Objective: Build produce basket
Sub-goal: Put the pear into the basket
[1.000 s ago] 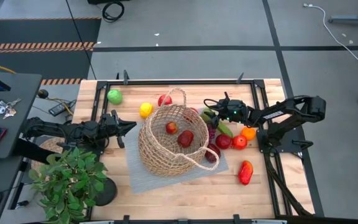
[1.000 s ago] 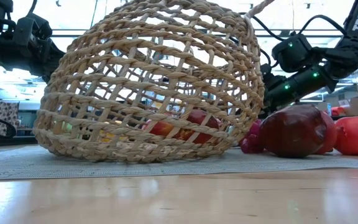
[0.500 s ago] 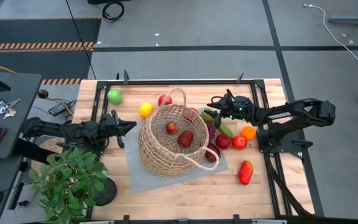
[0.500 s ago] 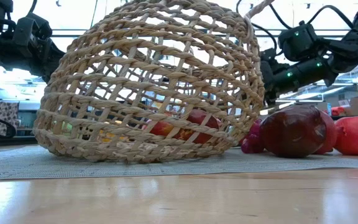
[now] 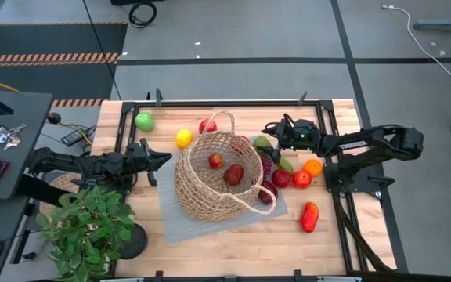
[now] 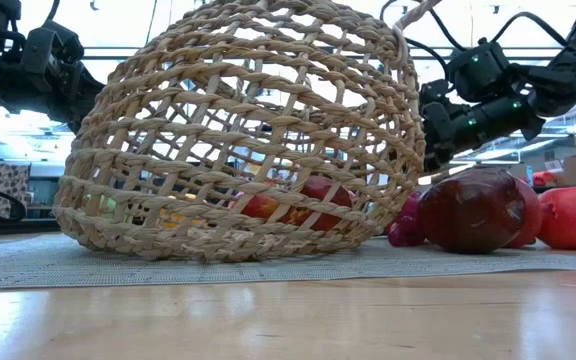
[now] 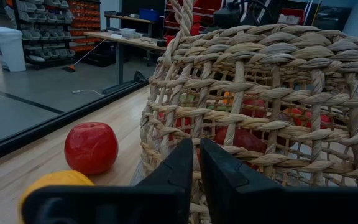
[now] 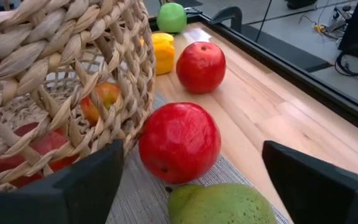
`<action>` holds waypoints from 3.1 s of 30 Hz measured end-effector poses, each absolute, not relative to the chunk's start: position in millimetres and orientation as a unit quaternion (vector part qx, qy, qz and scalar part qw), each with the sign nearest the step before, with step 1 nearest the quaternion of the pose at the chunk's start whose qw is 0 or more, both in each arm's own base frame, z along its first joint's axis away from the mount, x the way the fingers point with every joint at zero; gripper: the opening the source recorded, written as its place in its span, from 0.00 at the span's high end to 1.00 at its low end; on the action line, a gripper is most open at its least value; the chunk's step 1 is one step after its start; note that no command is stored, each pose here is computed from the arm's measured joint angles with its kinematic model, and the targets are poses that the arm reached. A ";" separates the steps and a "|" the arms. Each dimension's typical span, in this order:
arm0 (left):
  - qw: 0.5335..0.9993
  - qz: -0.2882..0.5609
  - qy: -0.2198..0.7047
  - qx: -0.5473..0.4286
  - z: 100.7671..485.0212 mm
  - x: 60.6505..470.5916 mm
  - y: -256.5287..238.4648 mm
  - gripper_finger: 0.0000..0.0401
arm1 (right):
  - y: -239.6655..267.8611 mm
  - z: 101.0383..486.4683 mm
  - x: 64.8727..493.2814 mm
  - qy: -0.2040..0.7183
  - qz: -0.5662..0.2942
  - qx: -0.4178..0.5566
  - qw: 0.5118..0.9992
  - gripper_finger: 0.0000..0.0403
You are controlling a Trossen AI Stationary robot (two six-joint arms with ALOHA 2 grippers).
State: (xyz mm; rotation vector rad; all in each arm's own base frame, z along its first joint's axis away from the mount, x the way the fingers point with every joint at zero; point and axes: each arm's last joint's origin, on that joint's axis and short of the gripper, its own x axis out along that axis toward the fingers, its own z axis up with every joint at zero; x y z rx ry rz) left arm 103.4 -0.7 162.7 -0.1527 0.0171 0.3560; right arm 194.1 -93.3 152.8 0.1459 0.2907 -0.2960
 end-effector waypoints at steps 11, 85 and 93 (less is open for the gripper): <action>0.981 0.177 0.009 -0.076 162.8 103.4 -0.7 0.90 | -96.7 148.9 190.8 0.165 -0.148 0.079 0.972 0.02; 0.981 0.177 0.008 -0.076 162.7 103.4 -0.7 0.91 | -59.9 240.5 182.2 -0.133 -0.060 0.032 0.989 0.10; 0.981 0.177 0.009 -0.076 162.7 103.4 -0.7 0.91 | -56.3 259.2 195.5 -0.160 0.008 0.013 0.987 0.10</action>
